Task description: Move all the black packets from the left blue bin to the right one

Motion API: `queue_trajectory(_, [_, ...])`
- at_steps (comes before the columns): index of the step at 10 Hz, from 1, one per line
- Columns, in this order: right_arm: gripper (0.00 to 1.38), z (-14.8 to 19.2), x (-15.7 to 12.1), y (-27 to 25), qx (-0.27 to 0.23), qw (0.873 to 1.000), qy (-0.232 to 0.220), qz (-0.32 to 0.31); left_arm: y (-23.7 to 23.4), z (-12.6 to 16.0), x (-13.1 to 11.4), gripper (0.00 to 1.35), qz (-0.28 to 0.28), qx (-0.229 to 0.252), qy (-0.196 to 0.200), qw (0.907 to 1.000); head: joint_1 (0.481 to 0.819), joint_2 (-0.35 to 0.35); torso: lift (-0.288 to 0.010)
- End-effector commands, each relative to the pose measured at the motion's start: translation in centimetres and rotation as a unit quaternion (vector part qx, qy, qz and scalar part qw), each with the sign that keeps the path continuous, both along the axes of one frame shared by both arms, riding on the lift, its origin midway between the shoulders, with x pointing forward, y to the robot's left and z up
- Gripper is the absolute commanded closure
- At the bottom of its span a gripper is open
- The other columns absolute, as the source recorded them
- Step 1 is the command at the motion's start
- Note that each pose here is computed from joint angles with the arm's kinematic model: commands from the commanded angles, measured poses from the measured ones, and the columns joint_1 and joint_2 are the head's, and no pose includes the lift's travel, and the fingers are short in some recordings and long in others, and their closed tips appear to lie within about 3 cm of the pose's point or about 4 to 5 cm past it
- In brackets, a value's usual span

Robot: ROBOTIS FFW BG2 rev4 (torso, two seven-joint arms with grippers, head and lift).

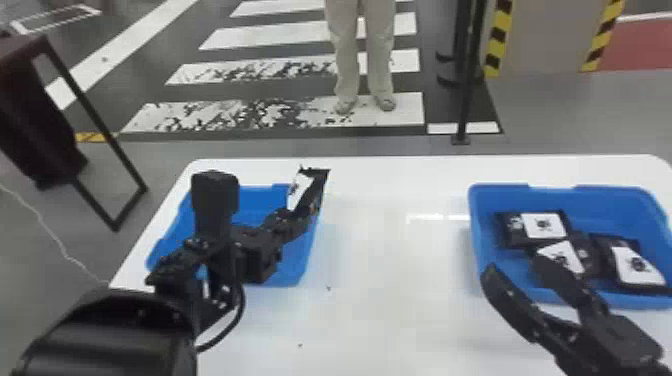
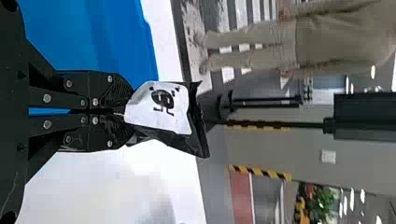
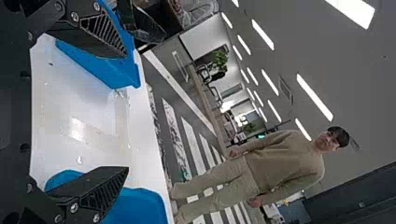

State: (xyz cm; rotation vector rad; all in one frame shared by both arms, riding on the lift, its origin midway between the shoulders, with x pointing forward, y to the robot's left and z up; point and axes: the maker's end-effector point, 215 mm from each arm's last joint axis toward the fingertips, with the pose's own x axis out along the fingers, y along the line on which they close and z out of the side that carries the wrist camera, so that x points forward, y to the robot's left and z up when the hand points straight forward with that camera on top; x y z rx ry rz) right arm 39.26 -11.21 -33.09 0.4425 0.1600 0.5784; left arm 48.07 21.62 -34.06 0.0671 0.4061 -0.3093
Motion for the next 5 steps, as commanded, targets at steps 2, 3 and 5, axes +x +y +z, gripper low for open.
queue_trajectory(2, [0.18,2.3,1.1,3.7,0.043,0.998,-0.015,0.039,-8.5,1.1,-1.0,1.18,-0.082,-0.04,-0.005,0.9958,0.695,0.108,-0.14])
queue_trajectory(3, [0.18,3.2,1.2,5.5,0.055,0.996,-0.022,0.059,-10.5,1.5,-1.2,1.18,-0.102,-0.046,-0.007,0.9937,0.695,0.085,-0.14])
queue_trajectory(5, [0.18,4.2,1.7,7.2,0.072,0.994,-0.026,0.076,-13.7,2.0,-1.7,1.18,-0.135,-0.056,-0.008,0.9893,0.695,0.069,-0.14])
